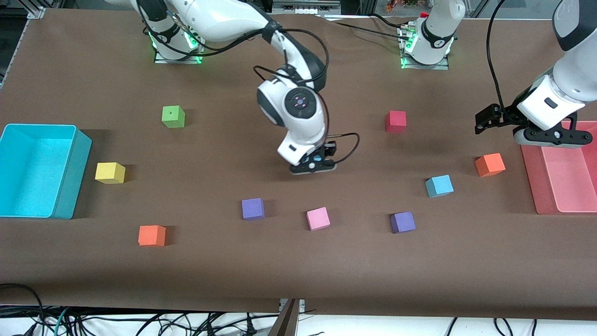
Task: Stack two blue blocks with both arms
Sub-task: 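Lift the light-blue cube and carry it to the table's middle, then lower the light-blue cube onto the table and open the right gripper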
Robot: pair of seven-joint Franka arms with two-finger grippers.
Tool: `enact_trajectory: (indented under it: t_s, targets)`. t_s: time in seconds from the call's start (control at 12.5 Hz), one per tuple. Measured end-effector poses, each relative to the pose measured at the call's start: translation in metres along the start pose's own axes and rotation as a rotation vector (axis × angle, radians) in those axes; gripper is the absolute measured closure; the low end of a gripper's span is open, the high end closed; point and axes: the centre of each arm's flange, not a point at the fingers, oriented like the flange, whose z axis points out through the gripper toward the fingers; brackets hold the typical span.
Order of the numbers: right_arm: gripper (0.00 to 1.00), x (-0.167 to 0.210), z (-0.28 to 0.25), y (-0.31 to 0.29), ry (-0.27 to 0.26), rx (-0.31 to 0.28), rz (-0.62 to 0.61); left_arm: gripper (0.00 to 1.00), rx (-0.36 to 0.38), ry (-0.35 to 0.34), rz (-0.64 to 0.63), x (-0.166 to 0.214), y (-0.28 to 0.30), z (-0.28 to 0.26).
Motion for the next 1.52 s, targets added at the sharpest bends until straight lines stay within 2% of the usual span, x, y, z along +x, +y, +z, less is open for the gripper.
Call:
enact_trajectory:
  t_s: [0.32, 1.28, 1.44, 1.52]
  targets:
    - [0.43, -0.031, 0.059, -0.041, 0.063, 0.06, -0.01, 0.0, 0.0, 0.0, 0.0, 0.0, 0.0, 0.0]
    - [0.43, -0.048, 0.103, -0.044, 0.024, 0.041, 0.027, 0.0, 0.0, -0.007, -0.001, 0.0, -0.001, 0.001]
    - [0.37, -0.048, 0.104, -0.044, 0.014, 0.05, 0.042, 0.0, 0.0, -0.007, -0.001, 0.0, -0.001, 0.001]
    - [0.27, -0.047, 0.105, -0.044, 0.004, 0.058, 0.055, 0.0, 0.0, -0.007, -0.001, 0.0, -0.001, 0.001]
